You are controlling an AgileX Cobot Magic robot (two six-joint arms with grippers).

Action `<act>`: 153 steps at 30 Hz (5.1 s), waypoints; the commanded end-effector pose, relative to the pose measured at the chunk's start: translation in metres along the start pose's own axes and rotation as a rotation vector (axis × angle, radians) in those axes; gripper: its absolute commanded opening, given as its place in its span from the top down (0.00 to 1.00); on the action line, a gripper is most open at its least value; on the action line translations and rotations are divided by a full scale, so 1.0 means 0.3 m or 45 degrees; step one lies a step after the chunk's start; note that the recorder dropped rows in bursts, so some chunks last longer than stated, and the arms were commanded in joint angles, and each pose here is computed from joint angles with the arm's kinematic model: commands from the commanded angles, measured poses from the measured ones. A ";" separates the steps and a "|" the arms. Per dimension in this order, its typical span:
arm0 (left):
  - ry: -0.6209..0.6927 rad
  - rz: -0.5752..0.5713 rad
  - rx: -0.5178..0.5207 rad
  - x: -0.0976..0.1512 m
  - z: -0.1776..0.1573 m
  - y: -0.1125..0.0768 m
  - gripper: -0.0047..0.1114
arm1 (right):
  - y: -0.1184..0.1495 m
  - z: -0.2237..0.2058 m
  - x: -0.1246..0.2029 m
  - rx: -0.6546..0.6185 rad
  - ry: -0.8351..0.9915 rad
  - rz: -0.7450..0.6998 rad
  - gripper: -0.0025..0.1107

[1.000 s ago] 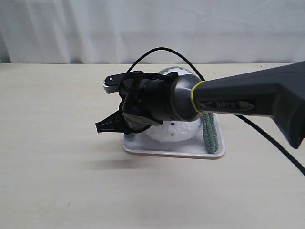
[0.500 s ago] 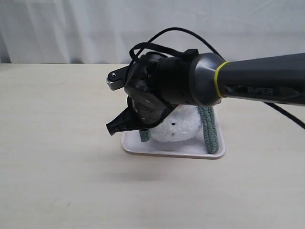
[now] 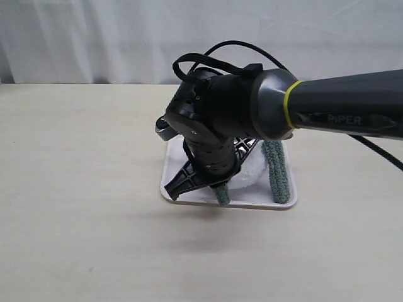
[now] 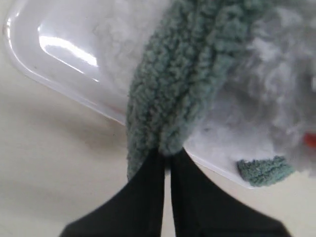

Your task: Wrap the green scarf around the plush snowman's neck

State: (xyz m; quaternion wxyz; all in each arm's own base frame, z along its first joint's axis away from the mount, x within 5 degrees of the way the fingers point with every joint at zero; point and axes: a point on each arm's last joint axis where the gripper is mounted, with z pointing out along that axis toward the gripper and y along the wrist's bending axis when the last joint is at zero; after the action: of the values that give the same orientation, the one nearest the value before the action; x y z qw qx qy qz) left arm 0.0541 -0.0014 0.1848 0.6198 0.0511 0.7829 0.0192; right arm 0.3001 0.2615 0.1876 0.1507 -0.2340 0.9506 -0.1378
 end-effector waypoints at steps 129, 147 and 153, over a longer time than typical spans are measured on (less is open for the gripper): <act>-0.013 -0.005 -0.002 -0.001 0.000 0.000 0.96 | -0.426 -0.106 -0.268 -0.317 -0.257 0.229 0.94; -0.013 -0.005 -0.002 -0.001 0.000 0.000 0.96 | -0.523 -0.346 0.108 -0.299 -0.413 0.277 0.90; -0.013 -0.005 -0.002 -0.001 0.000 0.000 0.96 | -0.579 -0.211 0.308 -0.275 -0.169 0.372 0.59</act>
State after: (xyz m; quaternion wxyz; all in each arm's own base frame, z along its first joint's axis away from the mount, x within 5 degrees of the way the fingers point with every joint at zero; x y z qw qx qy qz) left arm 0.0541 -0.0014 0.1848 0.6198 0.0511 0.7829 0.0192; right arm 0.2818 0.1004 0.3024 0.2376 -0.1338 0.9620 0.0112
